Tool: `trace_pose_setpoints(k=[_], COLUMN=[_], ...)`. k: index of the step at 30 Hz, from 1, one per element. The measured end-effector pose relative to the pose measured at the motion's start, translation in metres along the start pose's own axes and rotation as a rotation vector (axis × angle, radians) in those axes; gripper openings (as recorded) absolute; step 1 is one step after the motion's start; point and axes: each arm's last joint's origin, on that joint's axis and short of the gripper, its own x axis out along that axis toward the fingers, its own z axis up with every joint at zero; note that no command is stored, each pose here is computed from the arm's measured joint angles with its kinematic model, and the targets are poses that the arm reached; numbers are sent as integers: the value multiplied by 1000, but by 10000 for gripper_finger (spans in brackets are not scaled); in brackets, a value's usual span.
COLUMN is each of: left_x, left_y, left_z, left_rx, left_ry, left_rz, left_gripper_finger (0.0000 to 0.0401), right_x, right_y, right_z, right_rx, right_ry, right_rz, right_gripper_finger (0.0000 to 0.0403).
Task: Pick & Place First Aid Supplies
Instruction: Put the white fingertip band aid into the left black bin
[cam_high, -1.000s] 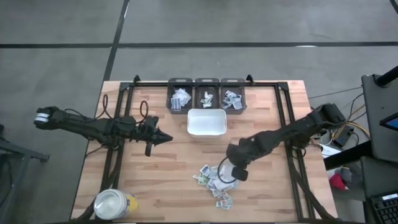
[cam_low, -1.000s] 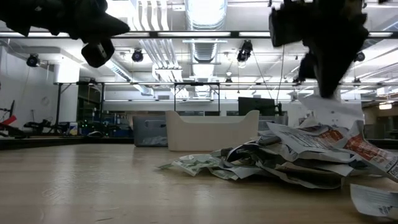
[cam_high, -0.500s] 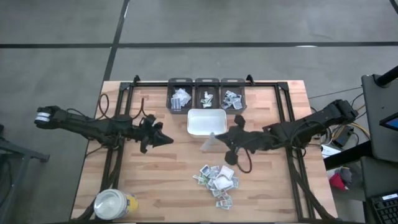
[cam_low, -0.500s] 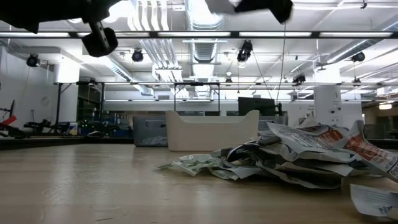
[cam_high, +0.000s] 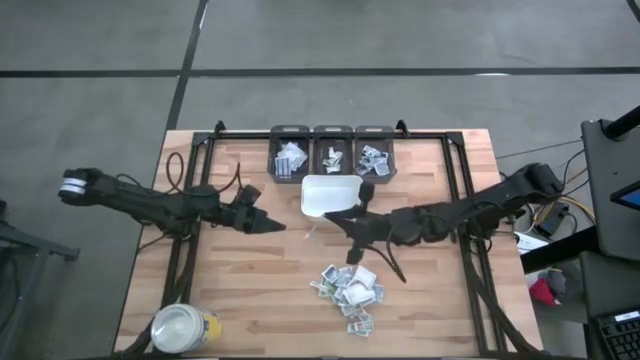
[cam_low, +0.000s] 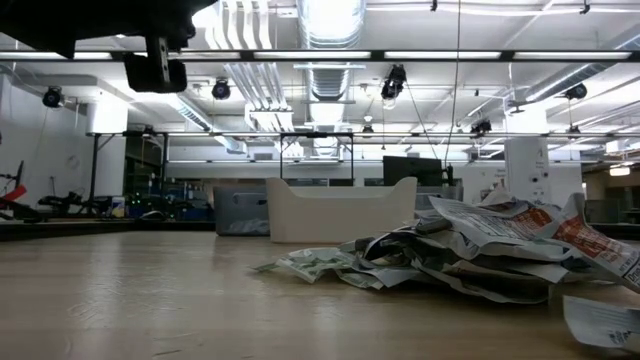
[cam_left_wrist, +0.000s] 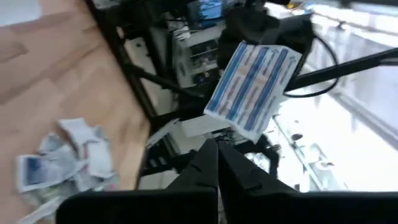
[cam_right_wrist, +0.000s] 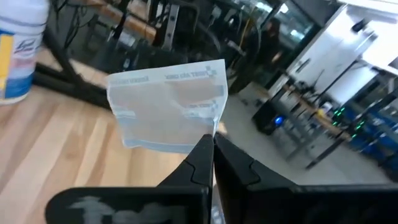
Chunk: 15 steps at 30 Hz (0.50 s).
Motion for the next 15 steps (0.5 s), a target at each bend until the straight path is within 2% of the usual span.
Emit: trace_pose_setpoints(k=[3, 6, 10, 15], left_x=[3, 5, 8, 11], left_y=[-3, -5, -4, -4], left_z=[1, 3, 4, 4], left_rx=[-39, -88, -225, -329], left_ry=[-18, -51, -53, -52], left_rz=[-49, -87, -104, -138], left_gripper_finger=[29, 74, 132, 164], right_x=[6, 12, 17, 22], right_y=[0, -1, -4, -11], right_z=[1, 3, 5, 6], right_rx=[-11, -28, -53, -76], right_ry=[-43, -95, -148, -222], right_rz=[-30, -46, -79, -75], right_gripper_finger=[8, 8, 8, 8])
